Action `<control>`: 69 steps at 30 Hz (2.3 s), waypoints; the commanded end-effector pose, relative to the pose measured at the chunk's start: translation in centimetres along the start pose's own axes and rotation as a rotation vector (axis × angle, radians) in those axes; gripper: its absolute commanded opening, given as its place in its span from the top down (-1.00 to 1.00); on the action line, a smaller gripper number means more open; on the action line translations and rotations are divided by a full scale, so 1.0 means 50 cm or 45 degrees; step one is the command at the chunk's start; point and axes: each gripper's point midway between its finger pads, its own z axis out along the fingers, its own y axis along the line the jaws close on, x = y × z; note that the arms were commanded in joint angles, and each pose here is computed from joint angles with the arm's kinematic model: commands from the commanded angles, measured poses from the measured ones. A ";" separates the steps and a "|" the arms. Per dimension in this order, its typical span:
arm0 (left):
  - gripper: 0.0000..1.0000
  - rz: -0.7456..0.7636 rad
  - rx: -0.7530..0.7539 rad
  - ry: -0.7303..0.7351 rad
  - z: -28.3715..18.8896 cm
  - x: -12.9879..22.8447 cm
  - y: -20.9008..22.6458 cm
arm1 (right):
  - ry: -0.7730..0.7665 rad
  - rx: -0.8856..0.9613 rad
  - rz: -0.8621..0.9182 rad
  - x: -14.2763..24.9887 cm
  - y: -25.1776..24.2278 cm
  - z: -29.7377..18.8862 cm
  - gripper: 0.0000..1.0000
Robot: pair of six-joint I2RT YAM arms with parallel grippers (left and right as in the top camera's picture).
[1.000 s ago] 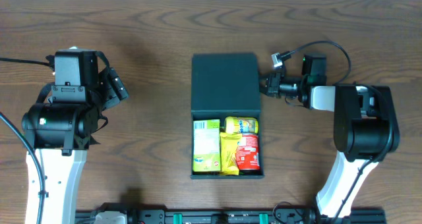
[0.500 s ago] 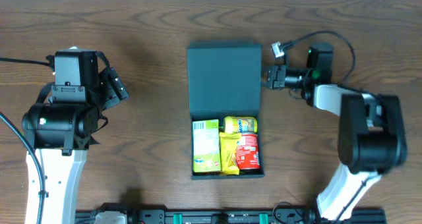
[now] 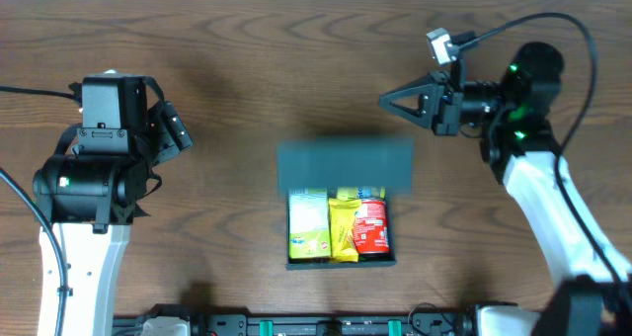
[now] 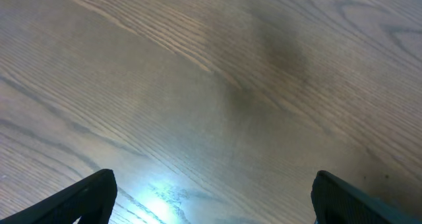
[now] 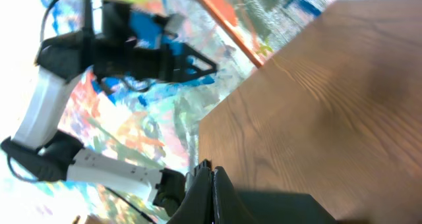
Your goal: Pack container
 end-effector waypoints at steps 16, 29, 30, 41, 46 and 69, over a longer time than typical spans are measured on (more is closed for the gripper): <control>-0.90 -0.016 -0.013 0.014 0.006 0.005 0.005 | -0.013 -0.006 -0.379 -0.006 0.193 0.001 0.97; -0.91 -0.016 -0.013 0.014 0.006 0.005 0.005 | -0.026 0.734 0.133 0.106 -0.011 -0.044 0.97; -0.90 -0.016 -0.013 0.014 0.006 0.005 0.005 | 0.021 0.792 0.152 0.127 -0.020 -0.048 0.98; -0.90 -0.016 -0.013 0.013 0.006 0.005 0.005 | 0.519 1.210 0.186 0.307 -0.053 -0.062 0.97; -0.91 -0.016 -0.013 0.014 0.006 0.005 0.005 | 0.740 1.147 0.146 0.378 -0.016 -0.021 0.97; -0.90 -0.016 -0.013 0.014 0.006 0.005 0.005 | 1.003 1.039 0.427 0.710 0.012 0.079 0.97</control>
